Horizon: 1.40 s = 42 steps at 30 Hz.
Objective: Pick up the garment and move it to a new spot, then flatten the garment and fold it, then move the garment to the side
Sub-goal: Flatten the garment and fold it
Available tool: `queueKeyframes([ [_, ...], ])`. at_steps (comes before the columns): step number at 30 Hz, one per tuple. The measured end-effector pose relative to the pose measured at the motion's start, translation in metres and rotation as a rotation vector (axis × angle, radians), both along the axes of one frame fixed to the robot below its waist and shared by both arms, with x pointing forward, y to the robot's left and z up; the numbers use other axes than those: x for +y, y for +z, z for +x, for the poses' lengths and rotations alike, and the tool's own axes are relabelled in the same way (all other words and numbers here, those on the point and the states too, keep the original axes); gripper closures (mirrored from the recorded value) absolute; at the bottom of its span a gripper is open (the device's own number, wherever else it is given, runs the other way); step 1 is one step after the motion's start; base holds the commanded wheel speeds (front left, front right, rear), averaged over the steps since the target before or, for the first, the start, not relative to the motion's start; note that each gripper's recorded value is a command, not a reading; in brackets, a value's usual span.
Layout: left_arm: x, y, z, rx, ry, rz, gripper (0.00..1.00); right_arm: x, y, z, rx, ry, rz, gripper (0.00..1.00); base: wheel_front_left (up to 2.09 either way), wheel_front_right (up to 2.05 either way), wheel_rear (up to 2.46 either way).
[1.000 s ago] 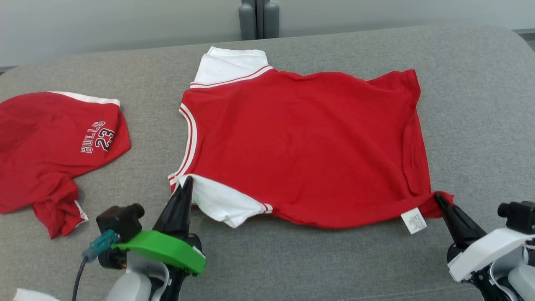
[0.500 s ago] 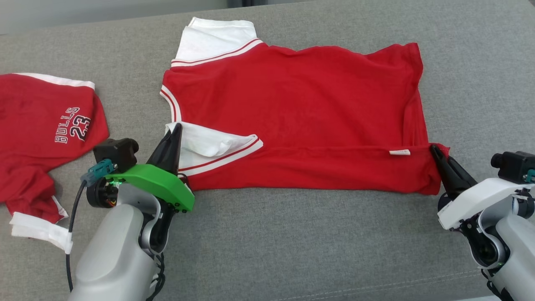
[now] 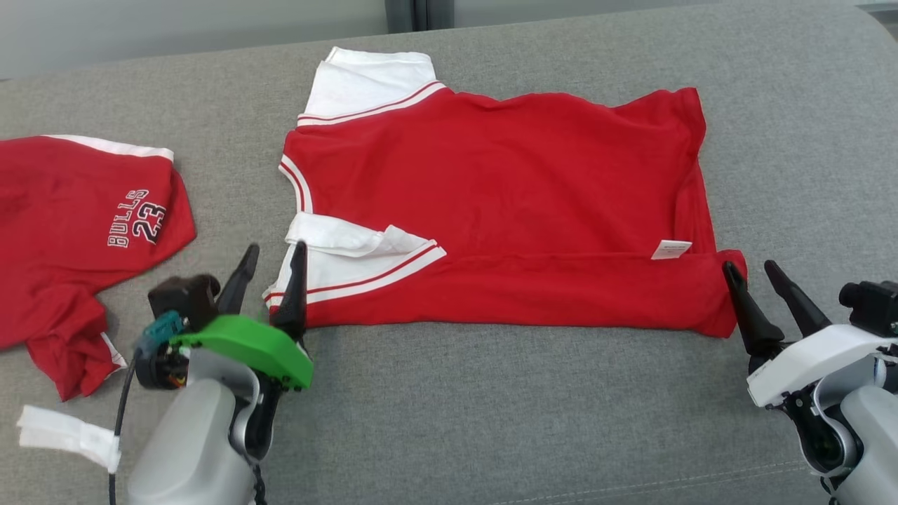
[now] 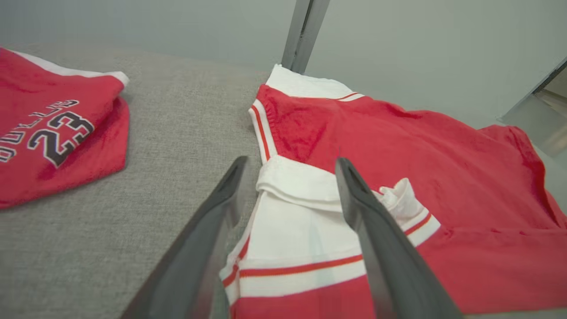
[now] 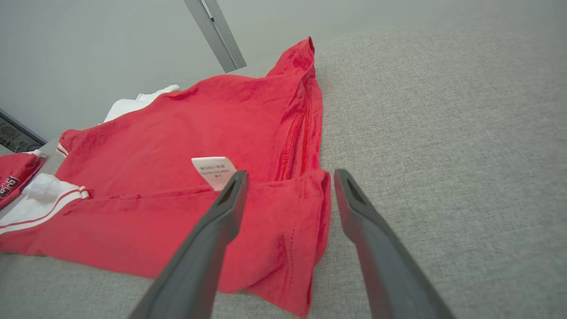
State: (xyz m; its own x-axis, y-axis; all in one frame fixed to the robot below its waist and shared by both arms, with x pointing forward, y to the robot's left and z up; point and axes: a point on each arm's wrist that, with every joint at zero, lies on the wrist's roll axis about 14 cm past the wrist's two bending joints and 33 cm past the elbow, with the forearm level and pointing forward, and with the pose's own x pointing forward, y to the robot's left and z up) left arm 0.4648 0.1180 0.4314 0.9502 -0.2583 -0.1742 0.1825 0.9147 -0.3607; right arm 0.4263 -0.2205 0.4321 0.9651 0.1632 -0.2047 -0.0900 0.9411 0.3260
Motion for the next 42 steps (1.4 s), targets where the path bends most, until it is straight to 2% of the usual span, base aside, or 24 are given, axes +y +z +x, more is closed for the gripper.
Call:
queueKeyframes([
  [7, 0.014, -0.03, -0.033, 0.082, 0.023, 0.026, 0.0, -0.001, -0.011, -0.014, 0.02, 0.006, -0.053, 0.0, 0.0, 0.0, 0.0],
  [14, 0.018, -0.05, -0.042, 0.149, 0.021, 0.058, 0.0, 0.002, -0.035, -0.02, 0.087, -0.002, -0.066, 0.0, 0.0, 0.0, 0.0],
  [18, 0.006, -0.055, -0.042, 0.174, -0.012, 0.052, 0.0, 0.011, -0.041, -0.017, 0.107, 0.005, -0.052, 0.0, 0.0, 0.0, 0.0],
  [19, 0.004, -0.057, -0.042, 0.18, -0.018, 0.051, 0.04, 0.013, -0.043, -0.018, 0.114, 0.008, -0.049, 0.0, 0.0, 0.0, 0.0],
  [20, 0.003, -0.057, -0.042, 0.183, -0.021, 0.049, 0.37, 0.015, -0.045, -0.018, 0.122, 0.008, -0.045, 0.0, 0.0, 0.0, 0.0],
  [21, 0.002, -0.058, -0.042, 0.186, -0.023, 0.049, 0.67, 0.016, -0.047, -0.017, 0.132, 0.006, -0.037, 0.49, 0.0, 0.0, 0.0],
  [22, 0.002, -0.059, -0.041, 0.188, -0.023, 0.049, 1.0, 0.018, -0.048, -0.016, 0.136, 0.005, -0.03, 0.75, 0.0, 0.0, 0.0],
  [23, 0.001, -0.058, -0.041, 0.188, -0.025, 0.045, 1.0, 0.02, -0.049, -0.015, 0.14, 0.004, -0.023, 1.0, 0.0, 0.0, 0.0],
  [33, 0.007, -0.034, -0.043, 0.115, 0.019, -0.002, 1.0, 0.028, -0.033, -0.013, 0.094, 0.012, 0.004, 1.0, 0.0, 0.0, 0.0],
  [42, 0.014, -0.021, -0.09, 0.079, 0.089, -0.069, 1.0, 0.024, -0.017, -0.048, 0.049, 0.012, 0.025, 1.0, 0.0, 0.0, 0.0],
])
